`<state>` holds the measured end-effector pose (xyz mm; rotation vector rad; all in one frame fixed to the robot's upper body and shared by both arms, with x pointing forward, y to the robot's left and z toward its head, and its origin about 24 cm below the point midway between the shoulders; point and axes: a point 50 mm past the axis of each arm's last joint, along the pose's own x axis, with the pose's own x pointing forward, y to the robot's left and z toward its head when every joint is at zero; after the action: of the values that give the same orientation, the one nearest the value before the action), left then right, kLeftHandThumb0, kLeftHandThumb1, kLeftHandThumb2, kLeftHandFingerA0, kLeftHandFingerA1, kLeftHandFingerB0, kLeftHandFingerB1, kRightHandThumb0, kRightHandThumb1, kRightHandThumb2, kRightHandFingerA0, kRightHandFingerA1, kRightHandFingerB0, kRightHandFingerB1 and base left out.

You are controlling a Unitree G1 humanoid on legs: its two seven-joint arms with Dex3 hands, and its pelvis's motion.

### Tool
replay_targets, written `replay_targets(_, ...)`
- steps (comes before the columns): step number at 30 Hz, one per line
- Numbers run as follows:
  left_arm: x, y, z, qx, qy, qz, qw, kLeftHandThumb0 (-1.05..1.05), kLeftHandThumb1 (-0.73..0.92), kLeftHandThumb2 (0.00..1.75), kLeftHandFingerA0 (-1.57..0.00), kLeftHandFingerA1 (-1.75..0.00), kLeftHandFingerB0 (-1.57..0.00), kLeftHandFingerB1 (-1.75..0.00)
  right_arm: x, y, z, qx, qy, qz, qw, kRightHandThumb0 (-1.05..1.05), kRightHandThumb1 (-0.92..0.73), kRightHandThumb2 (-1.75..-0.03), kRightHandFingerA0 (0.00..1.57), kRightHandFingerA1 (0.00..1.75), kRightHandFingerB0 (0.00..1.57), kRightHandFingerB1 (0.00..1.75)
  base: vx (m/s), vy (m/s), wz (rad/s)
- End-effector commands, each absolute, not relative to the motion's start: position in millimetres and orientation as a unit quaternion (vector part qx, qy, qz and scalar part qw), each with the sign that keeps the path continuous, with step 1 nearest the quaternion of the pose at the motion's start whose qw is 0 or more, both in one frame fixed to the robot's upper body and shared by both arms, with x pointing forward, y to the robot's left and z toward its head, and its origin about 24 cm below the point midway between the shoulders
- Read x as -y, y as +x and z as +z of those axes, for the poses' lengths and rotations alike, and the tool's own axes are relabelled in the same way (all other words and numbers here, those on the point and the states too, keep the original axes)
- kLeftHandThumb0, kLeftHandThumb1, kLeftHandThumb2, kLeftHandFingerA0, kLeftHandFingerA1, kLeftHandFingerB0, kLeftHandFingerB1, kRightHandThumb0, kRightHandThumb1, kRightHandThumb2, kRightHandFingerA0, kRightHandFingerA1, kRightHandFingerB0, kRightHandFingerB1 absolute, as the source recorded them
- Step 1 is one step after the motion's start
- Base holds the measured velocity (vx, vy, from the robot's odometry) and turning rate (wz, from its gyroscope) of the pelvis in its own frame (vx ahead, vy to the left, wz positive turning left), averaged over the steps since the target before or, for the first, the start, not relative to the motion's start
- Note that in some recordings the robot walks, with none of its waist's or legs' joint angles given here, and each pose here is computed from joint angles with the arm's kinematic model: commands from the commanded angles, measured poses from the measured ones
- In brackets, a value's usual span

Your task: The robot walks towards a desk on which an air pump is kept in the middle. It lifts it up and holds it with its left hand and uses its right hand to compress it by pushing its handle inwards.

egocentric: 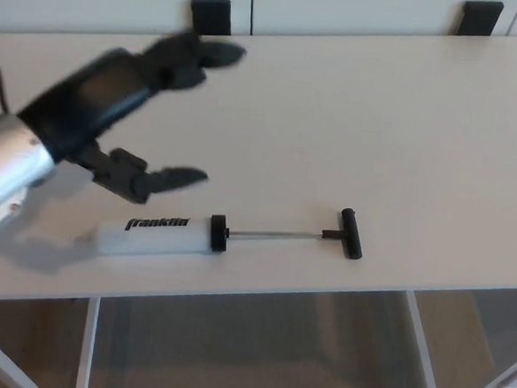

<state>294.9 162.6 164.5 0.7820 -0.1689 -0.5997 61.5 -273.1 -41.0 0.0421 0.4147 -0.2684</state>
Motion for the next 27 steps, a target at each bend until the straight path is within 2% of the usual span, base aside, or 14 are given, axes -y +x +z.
replay_targets(1,-155.0,312.7,87.7,-0.108,0.571,-0.318,0.749,-0.23,0.43,0.91,0.0,-0.49,0.0,-0.48,273.6,62.6,-33.0,-0.203,0.006,-0.123,0.971,-0.26,-0.59,-0.56,0.81,0.56,0.62,0.46,0.0,0.0,0.0)
replay_targets(7,-153.1,314.5,81.3,-0.113,0.589,-0.324,0.732,-0.26,0.36,0.88,0.0,-0.49,0.0,-0.48,272.1,65.1,-32.4,-0.199,0.001,-0.123,0.972,-0.27,-0.58,-0.56,0.82,0.57,0.62,0.46,0.0,0.0,0.0)
replay_targets(8,-153.0,315.3,81.1,-0.113,0.594,-0.322,0.728,-0.46,0.41,0.62,-0.08,-0.34,-0.08,-0.31,272.7,65.6,-33.2,-0.197,0.0,-0.122,0.973,-0.28,-0.58,-0.56,0.82,0.57,0.63,0.46,0.0,0.0,0.0)
replay_targets(10,-152.9,316.2,80.7,-0.113,0.599,-0.321,0.725,-0.46,0.41,0.62,-0.08,-0.34,-0.08,-0.31,273.5,66.1,-34.1,-0.196,-0.003,-0.121,0.973,-0.28,-0.58,-0.56,0.82,0.57,0.63,0.46,0.0,0.0,0.0)
replay_targets(11,-153.0,316.8,81.0,-0.108,0.609,-0.317,0.719,-0.26,0.31,0.86,0.0,-0.49,0.0,-0.47,273.7,66.3,-34.3,-0.196,-0.004,-0.119,0.973,-0.27,-0.59,-0.56,0.81,0.56,0.62,0.46,0.0,0.0,0.0)
replay_targets(13,-153.1,317.7,81.2,-0.101,0.622,-0.311,0.711,-0.26,0.31,0.86,0.0,-0.49,0.0,-0.47,273.8,66.6,-34.4,-0.196,-0.006,-0.117,0.973,-0.27,-0.59,-0.56,0.81,0.56,0.62,0.46,0.0,0.0,0.0)
replay_targets(14,-153.2,318.0,81.3,-0.097,0.628,-0.309,0.707,-0.44,0.41,0.61,-0.16,-0.35,-0.14,-0.32,274.1,66.6,-34.8,-0.195,-0.008,-0.115,0.974,-0.27,-0.59,-0.56,0.8,0.57,0.63,0.47,0.0,0.0,0.0)
replay_targets(15,-153.2,318.3,81.3,-0.094,0.633,-0.307,0.704,-0.44,0.41,0.61,-0.16,-0.35,-0.14,-0.32,274.4,66.6,-35.0,-0.194,-0.009,-0.114,0.974,-0.27,-0.59,-0.56,0.8,0.57,0.63,0.47,0.0,0.0,0.0)
replay_targets(16,-153.4,318.3,80.8,-0.09,0.641,-0.303,0.7,-0.24,0.32,0.86,-0.06,-0.5,-0.05,-0.49,274.3,66.6,-35.0,-0.192,-0.012,-0.112,0.975,-0.27,-0.59,-0.56,0.81,0.57,0.67,0.48,0.0,0.0,0.0)
replay_targets(27,-158.0,320.9,81.6,-0.075,0.667,-0.281,0.686,-0.23,0.34,0.87,-0.07,-0.5,-0.06,-0.5,270.8,70.0,-33.6,-0.191,-0.017,-0.104,0.976,-0.27,-0.59,-0.58,0.82,0.57,0.72,0.49,0.0,0.0,0.0)
